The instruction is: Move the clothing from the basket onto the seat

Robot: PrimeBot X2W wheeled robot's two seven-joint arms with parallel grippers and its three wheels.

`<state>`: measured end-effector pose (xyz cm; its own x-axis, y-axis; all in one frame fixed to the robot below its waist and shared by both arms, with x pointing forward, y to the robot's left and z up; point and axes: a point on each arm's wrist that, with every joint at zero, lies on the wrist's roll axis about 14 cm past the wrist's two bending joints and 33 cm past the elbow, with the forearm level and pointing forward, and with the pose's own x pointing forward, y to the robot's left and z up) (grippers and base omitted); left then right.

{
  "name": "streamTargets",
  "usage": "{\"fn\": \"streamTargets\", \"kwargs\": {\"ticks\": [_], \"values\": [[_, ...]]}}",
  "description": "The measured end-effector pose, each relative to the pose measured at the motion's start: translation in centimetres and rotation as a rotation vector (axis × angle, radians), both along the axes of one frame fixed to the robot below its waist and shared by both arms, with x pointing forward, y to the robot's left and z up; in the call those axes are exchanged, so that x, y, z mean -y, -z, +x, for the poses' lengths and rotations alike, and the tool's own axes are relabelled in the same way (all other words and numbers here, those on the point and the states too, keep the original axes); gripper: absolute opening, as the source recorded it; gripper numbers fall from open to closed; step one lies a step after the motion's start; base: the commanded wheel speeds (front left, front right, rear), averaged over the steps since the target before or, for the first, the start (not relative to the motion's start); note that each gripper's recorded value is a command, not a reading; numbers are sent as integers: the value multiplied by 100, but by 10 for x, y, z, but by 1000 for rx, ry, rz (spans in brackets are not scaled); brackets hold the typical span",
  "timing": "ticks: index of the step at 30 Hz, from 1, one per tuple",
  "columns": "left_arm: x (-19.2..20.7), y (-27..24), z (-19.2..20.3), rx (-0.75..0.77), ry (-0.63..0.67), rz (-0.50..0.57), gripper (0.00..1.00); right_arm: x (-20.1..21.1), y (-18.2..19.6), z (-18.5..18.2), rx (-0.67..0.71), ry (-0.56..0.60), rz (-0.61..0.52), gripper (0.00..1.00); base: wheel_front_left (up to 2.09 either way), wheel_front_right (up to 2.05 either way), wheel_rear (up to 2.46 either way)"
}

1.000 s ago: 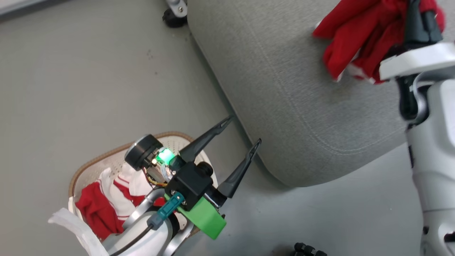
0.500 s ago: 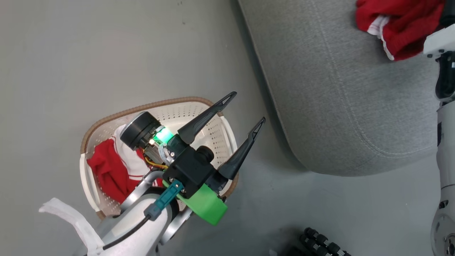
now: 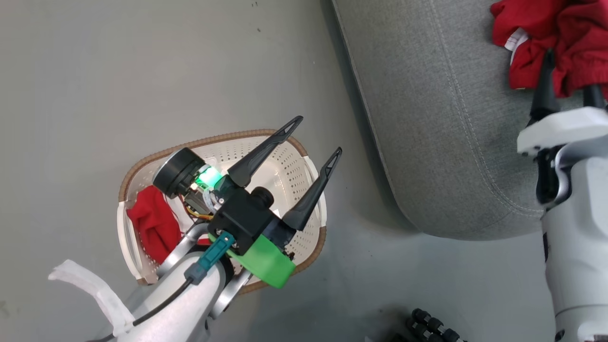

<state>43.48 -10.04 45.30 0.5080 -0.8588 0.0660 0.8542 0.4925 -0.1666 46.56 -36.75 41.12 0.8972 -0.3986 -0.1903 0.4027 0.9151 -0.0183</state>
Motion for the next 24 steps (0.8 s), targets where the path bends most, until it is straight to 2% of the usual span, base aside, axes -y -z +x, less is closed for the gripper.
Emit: {"fn": "streamTargets", "kwargs": {"ticks": [8, 14, 24], "values": [[-6, -10, -1, 5, -41, -15, 100, -14, 2, -37, -1, 1, 20, 100, 0, 0, 0], [-26, -15, 5, 10, -142, -17, 100, -26, -11, -58, 32, -12, -2, 100, 0, 0, 0], [-88, -26, 20, 9, -410, -15, 100, -72, -45, -62, 132, -145, -26, 100, 0, 0, 0]]}}
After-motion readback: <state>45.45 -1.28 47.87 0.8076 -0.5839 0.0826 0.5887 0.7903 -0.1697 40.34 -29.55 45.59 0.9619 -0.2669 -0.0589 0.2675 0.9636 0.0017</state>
